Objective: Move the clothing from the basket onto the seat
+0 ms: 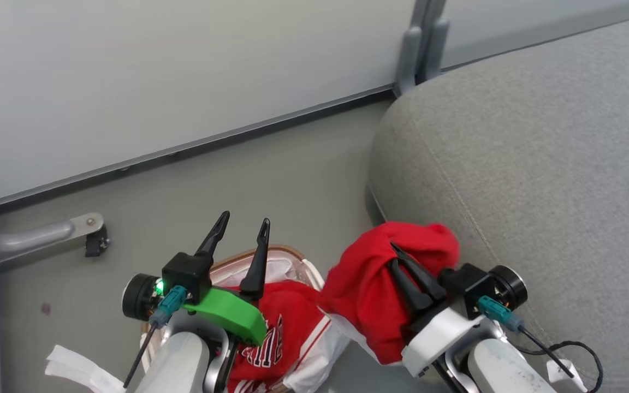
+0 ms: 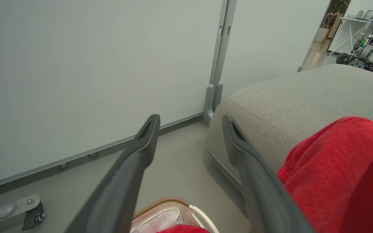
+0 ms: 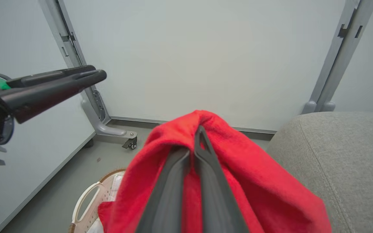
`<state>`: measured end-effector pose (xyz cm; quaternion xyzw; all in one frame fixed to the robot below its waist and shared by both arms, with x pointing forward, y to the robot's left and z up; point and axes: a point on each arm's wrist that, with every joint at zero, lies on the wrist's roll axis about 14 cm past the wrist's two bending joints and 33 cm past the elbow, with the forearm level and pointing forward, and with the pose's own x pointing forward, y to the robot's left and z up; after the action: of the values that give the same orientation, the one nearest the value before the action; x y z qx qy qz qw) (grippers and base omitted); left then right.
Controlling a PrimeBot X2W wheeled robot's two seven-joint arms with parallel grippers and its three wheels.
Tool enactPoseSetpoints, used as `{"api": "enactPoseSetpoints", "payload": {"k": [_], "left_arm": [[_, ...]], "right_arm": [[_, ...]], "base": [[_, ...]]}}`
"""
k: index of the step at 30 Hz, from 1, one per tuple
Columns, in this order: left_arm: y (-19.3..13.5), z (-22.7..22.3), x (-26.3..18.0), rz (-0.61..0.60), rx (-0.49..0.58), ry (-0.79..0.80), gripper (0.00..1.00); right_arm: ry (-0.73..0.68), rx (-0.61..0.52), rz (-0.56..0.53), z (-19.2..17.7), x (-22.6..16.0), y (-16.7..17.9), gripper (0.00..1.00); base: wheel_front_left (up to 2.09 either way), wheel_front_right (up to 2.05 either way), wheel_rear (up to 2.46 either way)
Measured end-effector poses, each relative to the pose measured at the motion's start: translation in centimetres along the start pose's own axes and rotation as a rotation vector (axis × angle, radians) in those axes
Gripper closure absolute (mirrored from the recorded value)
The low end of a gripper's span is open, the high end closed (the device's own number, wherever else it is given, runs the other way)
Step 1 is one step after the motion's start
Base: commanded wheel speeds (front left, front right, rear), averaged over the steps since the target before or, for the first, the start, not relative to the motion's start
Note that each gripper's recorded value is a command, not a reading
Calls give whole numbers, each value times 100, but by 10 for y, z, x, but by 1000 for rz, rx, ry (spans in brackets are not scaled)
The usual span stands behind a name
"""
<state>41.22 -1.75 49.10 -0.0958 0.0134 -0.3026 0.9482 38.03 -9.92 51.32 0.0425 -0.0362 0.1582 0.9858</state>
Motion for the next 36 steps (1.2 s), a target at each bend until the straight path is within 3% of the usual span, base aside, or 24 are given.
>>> {"api": "enactPoseSetpoints", "payload": {"k": [11, 20, 28, 36], "left_arm": [[-59, -26, 37, -196, -24, 53, 0], [-124, -48, 56, -411, -78, 97, 0], [-116, -73, 62, -437, -108, 135, 0], [-91, -99, 71, -433, -111, 161, 0]], "right_arm": [[-68, -18, -310, 27, -55, -85, 100], [-150, -119, -541, 66, -96, -149, 100], [-220, -350, -529, 120, -49, -183, 100], [-184, -555, -510, 150, 10, -233, 100]], "base": [[0, 0, 0], [0, 0, 0], [0, 0, 0], [0, 0, 0]]}}
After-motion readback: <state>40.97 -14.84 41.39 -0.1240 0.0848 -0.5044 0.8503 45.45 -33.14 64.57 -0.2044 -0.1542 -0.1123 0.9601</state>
